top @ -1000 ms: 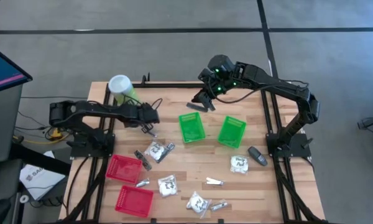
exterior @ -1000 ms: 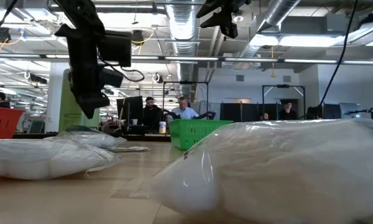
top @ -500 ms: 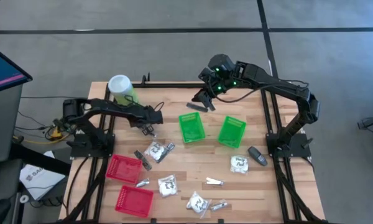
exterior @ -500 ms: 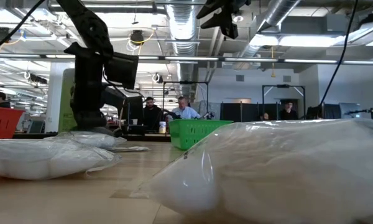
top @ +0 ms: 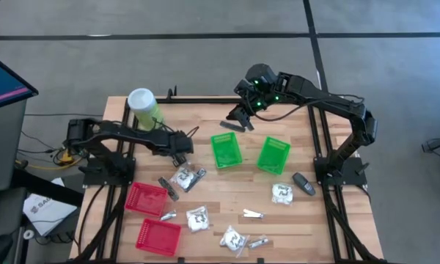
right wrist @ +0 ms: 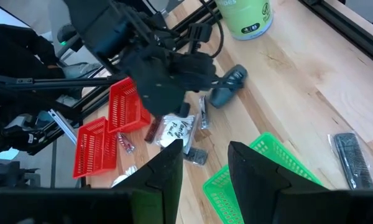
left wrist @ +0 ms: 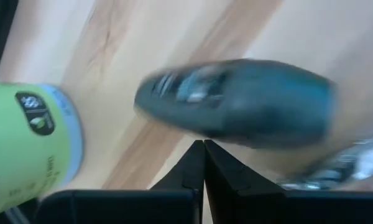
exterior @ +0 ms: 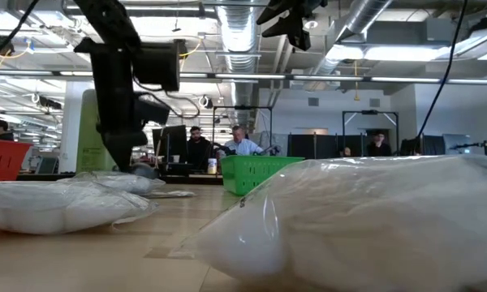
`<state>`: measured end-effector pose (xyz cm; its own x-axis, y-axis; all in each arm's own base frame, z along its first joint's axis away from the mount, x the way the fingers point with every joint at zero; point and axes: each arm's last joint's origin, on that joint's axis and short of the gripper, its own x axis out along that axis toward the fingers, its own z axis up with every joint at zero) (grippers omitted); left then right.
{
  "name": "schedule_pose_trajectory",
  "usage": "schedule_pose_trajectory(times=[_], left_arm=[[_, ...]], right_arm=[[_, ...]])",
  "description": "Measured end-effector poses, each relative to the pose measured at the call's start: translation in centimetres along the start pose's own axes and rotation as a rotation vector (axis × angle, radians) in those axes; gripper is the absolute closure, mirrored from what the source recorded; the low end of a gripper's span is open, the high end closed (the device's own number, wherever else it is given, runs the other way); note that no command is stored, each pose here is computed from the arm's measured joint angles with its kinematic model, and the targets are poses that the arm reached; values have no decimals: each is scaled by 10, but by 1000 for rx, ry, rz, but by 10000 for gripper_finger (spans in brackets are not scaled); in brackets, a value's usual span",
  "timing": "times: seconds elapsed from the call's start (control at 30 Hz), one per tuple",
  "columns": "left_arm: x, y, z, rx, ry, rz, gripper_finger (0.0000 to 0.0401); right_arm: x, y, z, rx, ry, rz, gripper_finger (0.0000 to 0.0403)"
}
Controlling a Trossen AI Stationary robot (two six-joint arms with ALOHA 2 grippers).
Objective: Pick & Place Travel size toiletries
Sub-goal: Put the top black deodorant into the top red basket
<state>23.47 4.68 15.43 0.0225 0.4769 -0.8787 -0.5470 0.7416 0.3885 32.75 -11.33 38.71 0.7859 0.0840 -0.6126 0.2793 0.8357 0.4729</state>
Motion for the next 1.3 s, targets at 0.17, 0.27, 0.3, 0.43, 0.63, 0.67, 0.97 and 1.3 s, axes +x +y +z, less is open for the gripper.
schedule_pose_trajectory(times=[0.17, 0.27, 0.3, 0.43, 0.63, 0.67, 0.97, 1.3], left_arm=[[-19, -1, 2, -19, -91, -107, 401], [-30, 0, 2, -22, -148, -152, 401], [-33, 1, 3, 2, -168, -158, 401], [-41, 8, 4, 99, -223, -157, 401], [-44, 14, 9, 192, -256, -324, 387], [-44, 14, 11, 197, -264, -361, 380], [-30, 17, 20, 294, -276, -378, 231], [-19, 31, 16, 243, -158, -373, 97]], right_arm=[[0, 0, 0, 1, 0, 0, 282], [0, 0, 0, 5, 0, 0, 282], [0, 0, 0, 5, 0, 0, 282], [0, -1, 0, 10, -2, -1, 282], [-1, -2, 1, 11, -3, -3, 282], [-1, -2, 1, 12, -2, -3, 282], [-1, -2, 1, 12, -1, -1, 282], [-1, -3, -2, 26, 25, -10, 282]])
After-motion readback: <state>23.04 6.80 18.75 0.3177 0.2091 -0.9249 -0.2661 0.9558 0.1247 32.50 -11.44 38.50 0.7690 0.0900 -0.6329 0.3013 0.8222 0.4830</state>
